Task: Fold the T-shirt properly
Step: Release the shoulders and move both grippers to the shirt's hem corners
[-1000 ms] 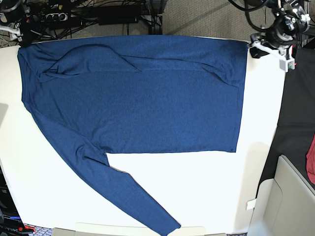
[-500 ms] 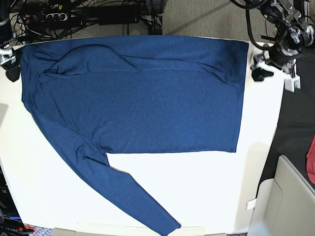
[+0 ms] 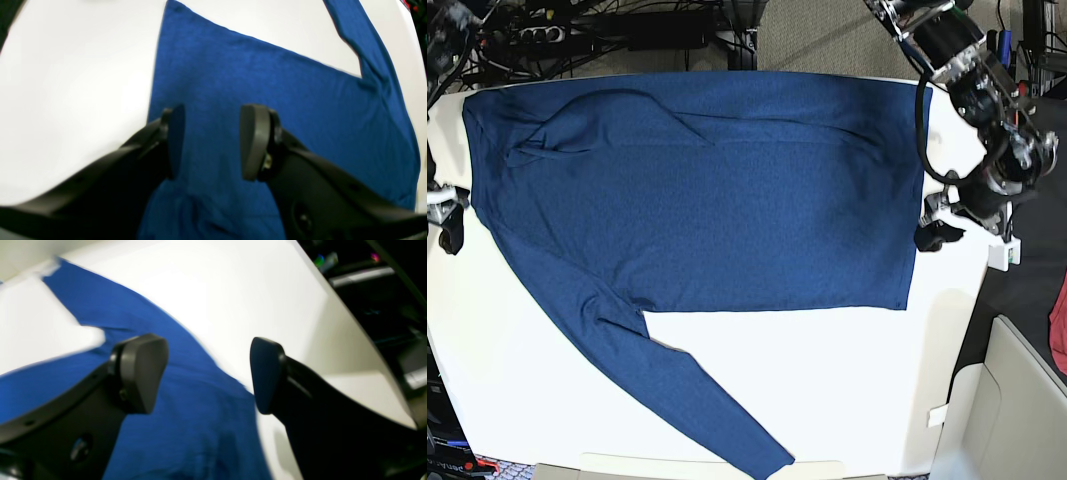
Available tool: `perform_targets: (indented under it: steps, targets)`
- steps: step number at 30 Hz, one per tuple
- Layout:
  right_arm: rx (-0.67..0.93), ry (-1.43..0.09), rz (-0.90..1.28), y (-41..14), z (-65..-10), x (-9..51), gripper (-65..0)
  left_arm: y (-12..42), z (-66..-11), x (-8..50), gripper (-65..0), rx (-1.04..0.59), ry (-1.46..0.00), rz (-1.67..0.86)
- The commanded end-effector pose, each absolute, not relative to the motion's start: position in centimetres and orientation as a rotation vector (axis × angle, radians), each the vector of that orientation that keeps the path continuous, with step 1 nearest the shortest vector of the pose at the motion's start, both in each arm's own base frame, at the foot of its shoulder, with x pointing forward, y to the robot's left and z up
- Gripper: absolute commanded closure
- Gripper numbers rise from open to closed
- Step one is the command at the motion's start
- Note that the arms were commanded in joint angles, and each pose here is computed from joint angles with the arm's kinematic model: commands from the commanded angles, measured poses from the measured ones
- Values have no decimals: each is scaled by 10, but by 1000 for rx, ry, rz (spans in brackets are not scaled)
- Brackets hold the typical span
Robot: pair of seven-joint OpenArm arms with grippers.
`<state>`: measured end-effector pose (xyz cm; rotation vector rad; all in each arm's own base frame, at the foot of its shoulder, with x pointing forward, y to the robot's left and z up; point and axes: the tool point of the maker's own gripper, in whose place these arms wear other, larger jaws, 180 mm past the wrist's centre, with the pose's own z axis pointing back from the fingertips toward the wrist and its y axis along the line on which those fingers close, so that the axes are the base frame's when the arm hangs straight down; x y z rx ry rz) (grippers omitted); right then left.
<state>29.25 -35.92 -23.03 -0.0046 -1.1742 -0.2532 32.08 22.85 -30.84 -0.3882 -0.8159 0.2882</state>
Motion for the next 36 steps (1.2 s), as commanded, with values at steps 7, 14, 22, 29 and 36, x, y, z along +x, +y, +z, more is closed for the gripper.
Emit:
perform_targets:
  steps: [7, 14, 22, 29, 36]
  targets:
    - [-22, -1199, -191, -366, -216, 351, -423, 232, -300, 374, -255, -501, -925, 369]
    - [31, -1184, -210, -364, -222, 379, -423, 221, -302, 414, -254, -552, -1050, 416]
    - [27, -1187, -209, -370, -216, 387, -423, 210, -341, 432, -253, -558, -1080, 476]
    - [1, -1202, -197, -378, -204, 389, -423, 222, -345, 451, -252, -557, -1106, 536]
    - [3, -1202, -198, -377, -205, 389, -423, 243, -342, 461, -252, -529, -1135, 567]
